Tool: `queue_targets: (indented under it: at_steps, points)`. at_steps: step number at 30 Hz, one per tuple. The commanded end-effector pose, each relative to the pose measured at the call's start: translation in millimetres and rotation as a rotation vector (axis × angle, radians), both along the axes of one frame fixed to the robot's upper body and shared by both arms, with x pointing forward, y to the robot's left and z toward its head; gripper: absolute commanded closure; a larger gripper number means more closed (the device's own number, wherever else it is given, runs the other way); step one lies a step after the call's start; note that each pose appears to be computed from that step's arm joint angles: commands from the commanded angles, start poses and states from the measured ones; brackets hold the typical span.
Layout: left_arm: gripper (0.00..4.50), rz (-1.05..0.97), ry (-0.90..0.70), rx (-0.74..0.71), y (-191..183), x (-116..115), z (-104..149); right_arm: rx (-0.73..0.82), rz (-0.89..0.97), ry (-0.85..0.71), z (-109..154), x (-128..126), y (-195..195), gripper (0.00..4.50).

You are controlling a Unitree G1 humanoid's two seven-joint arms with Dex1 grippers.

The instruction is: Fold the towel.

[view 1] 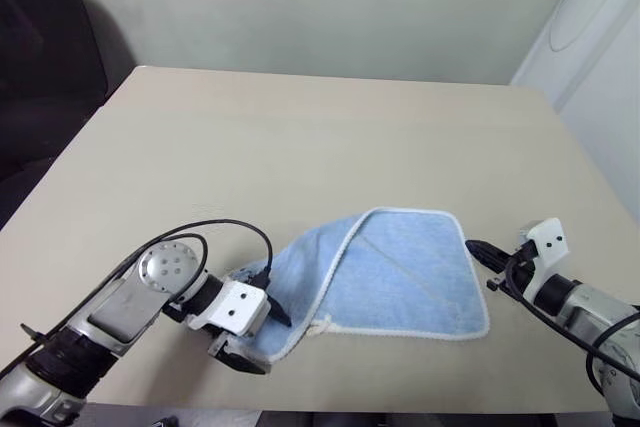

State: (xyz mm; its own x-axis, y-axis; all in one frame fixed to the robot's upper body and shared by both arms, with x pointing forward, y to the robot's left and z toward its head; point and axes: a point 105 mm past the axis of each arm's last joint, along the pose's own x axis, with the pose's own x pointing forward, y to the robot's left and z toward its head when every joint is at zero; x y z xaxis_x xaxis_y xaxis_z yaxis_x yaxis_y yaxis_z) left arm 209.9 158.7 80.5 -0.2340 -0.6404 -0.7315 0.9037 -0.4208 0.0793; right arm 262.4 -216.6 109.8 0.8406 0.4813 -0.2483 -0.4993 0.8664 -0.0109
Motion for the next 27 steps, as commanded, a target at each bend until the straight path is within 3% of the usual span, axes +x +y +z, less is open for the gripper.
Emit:
queue_targets:
  at_steps: [1,3,4,5,15,22,27]
  points:
    - [0.61,-0.061,0.025,0.039,0.7,-10.0,-4.4,-0.006,0.004,-0.058,17.6,1.5,-0.7,4.50]
    - [0.61,-0.064,0.029,0.047,1.0,-11.5,-6.3,-0.004,0.008,-0.059,18.4,1.9,0.5,4.50]
    - [1.00,-0.063,0.028,0.052,1.5,-11.8,-7.5,-0.003,0.010,-0.060,19.1,2.1,1.1,4.50]
    - [1.12,-0.059,0.022,0.064,3.2,-10.8,-9.5,-0.001,0.012,-0.062,20.1,2.7,1.8,4.50]
    - [4.48,-0.031,0.009,0.082,7.9,-9.5,-14.8,0.020,0.023,-0.074,26.1,2.8,4.0,4.50]
    - [4.48,-0.002,0.023,0.024,2.7,-11.1,-10.6,0.019,0.021,-0.069,26.6,0.5,3.8,4.50]
    - [4.48,0.134,0.046,-0.130,-10.9,4.7,12.5,0.016,0.016,-0.064,26.8,-2.1,2.7,4.50]
